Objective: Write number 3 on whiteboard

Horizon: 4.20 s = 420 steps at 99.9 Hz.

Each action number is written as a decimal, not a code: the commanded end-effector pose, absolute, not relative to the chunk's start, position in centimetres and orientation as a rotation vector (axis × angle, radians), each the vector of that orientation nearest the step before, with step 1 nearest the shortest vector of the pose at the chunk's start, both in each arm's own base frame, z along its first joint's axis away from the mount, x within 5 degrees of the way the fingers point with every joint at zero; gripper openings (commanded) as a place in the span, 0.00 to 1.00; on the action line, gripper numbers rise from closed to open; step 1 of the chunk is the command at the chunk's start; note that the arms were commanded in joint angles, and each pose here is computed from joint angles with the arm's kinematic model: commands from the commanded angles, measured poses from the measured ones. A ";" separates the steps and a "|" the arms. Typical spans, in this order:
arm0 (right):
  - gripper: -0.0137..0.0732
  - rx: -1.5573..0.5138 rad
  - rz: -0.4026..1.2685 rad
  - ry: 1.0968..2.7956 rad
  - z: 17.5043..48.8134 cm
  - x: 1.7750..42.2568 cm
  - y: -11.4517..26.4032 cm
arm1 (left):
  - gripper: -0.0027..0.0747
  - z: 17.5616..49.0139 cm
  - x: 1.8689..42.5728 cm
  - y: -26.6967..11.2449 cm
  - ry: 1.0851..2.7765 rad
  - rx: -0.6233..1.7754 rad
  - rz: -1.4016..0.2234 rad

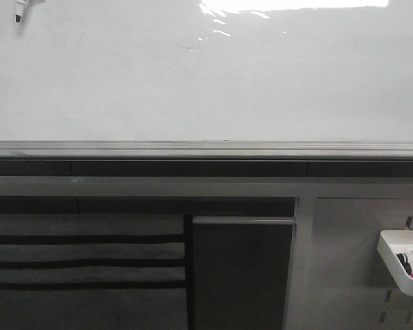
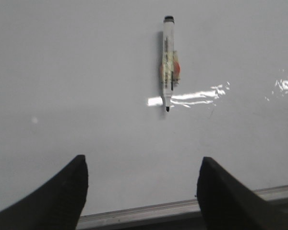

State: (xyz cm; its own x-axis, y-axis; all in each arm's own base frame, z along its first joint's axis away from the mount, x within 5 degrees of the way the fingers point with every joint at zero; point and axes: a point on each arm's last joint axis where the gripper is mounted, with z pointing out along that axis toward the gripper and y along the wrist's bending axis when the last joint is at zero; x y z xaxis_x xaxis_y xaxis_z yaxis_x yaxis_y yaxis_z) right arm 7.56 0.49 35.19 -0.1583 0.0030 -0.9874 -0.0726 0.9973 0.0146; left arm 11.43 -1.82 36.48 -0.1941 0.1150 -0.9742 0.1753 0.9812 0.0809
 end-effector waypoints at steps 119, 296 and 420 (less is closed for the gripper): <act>0.78 -0.352 0.290 1.801 37.0 12.5 5.4 | 0.51 35.4 33.7 -8.2 1.801 0.320 -0.087; 0.78 -1.274 0.647 1.766 39.0 13.5 13.9 | 0.01 38.7 14.3 -18.1 1.650 1.802 -0.469; 0.17 -1.493 0.666 1.715 40.0 16.0 18.9 | 0.05 38.9 14.4 -18.2 1.628 1.790 -0.453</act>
State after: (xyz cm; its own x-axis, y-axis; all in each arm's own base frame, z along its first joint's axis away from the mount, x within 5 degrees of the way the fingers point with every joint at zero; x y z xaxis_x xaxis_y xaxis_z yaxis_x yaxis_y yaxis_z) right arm 16.43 19.06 38.23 -0.0699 -0.6360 -0.7685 -0.9808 0.1844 -0.0633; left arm 14.66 -18.05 36.98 0.1434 0.7988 -0.5843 0.9820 -0.0414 0.1844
